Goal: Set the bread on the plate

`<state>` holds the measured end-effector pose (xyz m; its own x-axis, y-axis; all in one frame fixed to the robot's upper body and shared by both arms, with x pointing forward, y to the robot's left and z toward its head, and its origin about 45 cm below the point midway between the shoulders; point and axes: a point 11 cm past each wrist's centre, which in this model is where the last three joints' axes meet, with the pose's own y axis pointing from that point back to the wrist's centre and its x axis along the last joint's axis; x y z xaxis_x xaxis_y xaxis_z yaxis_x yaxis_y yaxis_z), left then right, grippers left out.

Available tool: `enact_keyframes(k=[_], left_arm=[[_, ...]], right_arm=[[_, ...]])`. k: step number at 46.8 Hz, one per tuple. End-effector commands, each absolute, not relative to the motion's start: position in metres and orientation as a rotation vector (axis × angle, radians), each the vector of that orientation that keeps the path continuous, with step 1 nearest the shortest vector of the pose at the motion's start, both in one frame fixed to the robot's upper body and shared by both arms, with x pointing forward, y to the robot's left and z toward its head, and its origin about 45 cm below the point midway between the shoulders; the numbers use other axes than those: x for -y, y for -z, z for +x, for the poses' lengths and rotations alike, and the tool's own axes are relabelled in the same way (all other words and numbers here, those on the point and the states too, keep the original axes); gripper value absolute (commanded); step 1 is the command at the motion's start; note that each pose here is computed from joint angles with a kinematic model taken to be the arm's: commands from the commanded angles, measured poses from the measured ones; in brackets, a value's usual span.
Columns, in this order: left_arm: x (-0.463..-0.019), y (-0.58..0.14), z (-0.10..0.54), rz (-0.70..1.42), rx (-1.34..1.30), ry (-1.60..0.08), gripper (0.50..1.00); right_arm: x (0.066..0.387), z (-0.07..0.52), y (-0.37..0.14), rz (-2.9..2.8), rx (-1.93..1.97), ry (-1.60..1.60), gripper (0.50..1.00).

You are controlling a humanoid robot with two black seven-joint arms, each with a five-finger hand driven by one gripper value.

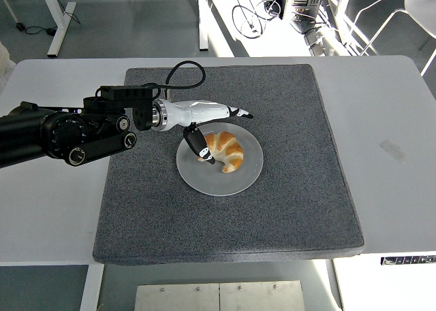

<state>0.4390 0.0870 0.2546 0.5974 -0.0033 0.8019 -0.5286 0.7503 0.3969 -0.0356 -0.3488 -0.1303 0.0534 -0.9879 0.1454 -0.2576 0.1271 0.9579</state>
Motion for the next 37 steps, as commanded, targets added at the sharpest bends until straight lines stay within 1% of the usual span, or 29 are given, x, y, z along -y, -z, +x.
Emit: enact_keyframes(k=[1, 7, 11, 13, 19, 22, 27, 37], left_arm=[[-0.082, -0.283, 0.449, 0.636, 0.893, -0.380, 0.980], [-0.079, -0.335, 0.463, 0.504, 0.809, -0.516, 0.980], [-0.079, -0.350, 0.468, 0.409, 0.699, -0.595, 0.981], [-0.081, -0.355, 0.469, 0.392, 0.679, -0.608, 0.981], [-0.110, -0.373, 0.477, 0.395, 0.653, -0.624, 0.981], [-0.119, -0.385, 0.480, 0.371, 0.644, -0.640, 0.981], [-0.146, -0.393, 0.486, 0.306, 0.590, -0.729, 0.981], [-0.191, -0.373, 0.512, 0.103, 0.300, -0.994, 0.981]], right_arm=[[0.349, -0.036, 0.130, 1.319, 1.401, 0.920, 1.000], [0.349, -0.036, 0.130, 1.320, 1.400, 0.922, 1.000], [0.348, -0.036, 0.130, 1.321, 1.400, 0.923, 1.000], [0.349, -0.036, 0.130, 1.319, 1.401, 0.920, 1.000], [0.345, -0.035, 0.131, 1.330, 1.398, 0.935, 1.000], [0.346, -0.036, 0.131, 1.328, 1.398, 0.931, 1.000], [0.350, -0.036, 0.130, 1.318, 1.402, 0.920, 1.000], [0.347, -0.036, 0.131, 1.325, 1.399, 0.927, 1.000]])
